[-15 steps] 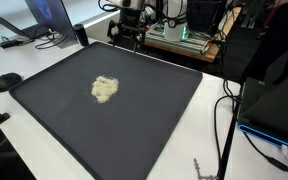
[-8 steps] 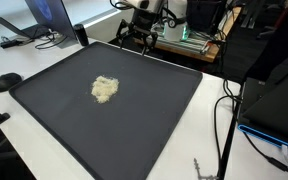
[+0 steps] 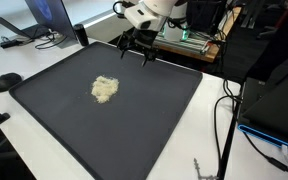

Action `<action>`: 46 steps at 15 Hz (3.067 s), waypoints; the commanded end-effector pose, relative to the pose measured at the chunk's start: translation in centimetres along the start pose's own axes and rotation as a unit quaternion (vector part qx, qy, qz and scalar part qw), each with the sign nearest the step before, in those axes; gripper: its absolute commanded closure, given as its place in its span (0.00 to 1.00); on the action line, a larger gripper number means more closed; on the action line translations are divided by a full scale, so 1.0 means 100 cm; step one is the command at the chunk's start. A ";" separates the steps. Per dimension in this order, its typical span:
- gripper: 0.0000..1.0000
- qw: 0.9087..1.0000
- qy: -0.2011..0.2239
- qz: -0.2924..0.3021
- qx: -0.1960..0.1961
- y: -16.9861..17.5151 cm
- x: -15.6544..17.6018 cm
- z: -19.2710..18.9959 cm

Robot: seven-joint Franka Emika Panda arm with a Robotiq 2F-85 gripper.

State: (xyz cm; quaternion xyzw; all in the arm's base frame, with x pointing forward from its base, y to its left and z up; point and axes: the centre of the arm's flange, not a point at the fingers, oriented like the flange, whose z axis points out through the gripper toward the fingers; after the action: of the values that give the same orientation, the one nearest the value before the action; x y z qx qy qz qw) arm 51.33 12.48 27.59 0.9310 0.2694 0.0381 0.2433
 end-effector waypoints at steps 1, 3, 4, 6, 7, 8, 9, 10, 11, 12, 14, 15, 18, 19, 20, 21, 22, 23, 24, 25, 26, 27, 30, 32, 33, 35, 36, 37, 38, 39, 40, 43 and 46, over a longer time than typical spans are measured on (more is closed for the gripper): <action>0.00 0.999 -0.028 -0.001 -0.028 -0.014 0.033 0.016; 0.00 0.999 -0.044 0.002 -0.033 -0.015 0.042 0.025; 0.00 0.998 -0.053 0.002 -0.027 -0.014 0.046 0.031; 0.00 0.997 -0.069 0.007 -0.022 -0.011 0.052 0.041; 0.00 0.997 -0.073 0.010 -0.016 -0.007 0.053 0.046; 0.00 0.997 -0.076 0.016 -0.012 -0.001 0.054 0.049; 0.00 0.997 -0.080 0.020 -0.003 0.005 0.053 0.052; 0.00 0.996 -0.082 0.026 0.008 0.013 0.051 0.055; 0.00 0.996 -0.084 0.036 0.021 0.022 0.048 0.059; 0.00 0.994 -0.087 0.046 0.041 0.033 0.043 0.063; 0.00 0.990 -0.095 0.062 0.086 0.055 0.033 0.070; 0.00 0.987 -0.097 0.072 0.107 0.066 0.028 0.074; 0.00 0.975 -0.091 0.109 0.172 0.100 0.010 0.086; 0.00 0.970 -0.085 0.120 0.191 0.108 0.004 0.089; 0.00 0.966 -0.079 0.132 0.207 0.116 -0.001 0.093; 0.00 0.961 -0.074 0.138 0.228 0.121 -0.007 0.095; 0.00 0.958 -0.069 0.147 0.236 0.126 -0.012 0.098; 0.00 0.953 -0.052 0.152 0.256 0.127 -0.017 0.101; 0.00 0.952 -0.036 0.171 0.252 0.129 -0.021 0.104; 0.00 0.950 -0.029 0.178 0.254 0.130 -0.028 0.106; 0.00 0.951 -0.019 0.187 0.246 0.130 -0.034 0.107; 0.00 0.953 -0.009 0.194 0.232 0.129 -0.040 0.106; 0.00 0.959 -0.004 0.195 0.204 0.122 -0.056 0.104; 0.00 0.960 -0.004 0.186 0.208 0.115 -0.059 0.106; 0.00 0.960 -0.006 0.187 0.207 0.111 -0.060 0.108; 0.00 0.961 -0.009 0.180 0.211 0.104 -0.059 0.114; 0.00 0.960 -0.011 0.177 0.215 0.100 -0.057 0.119; 0.00 0.961 -0.012 0.178 0.213 0.098 -0.056 0.124; 0.00 0.960 -0.014 0.176 0.216 0.096 -0.054 0.128; 0.00 0.960 -0.015 0.175 0.216 0.095 -0.053 0.132; 0.00 0.960 -0.016 0.175 0.217 0.095 -0.052 0.137; 0.00 0.960 -0.015 0.175 0.220 0.091 -0.050 0.149; 0.00 0.959 -0.016 0.173 0.223 0.088 -0.048 0.160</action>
State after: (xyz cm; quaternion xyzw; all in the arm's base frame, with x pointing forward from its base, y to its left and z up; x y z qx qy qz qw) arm 54.10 -3.15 19.12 0.9952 0.0955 -0.0011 0.0206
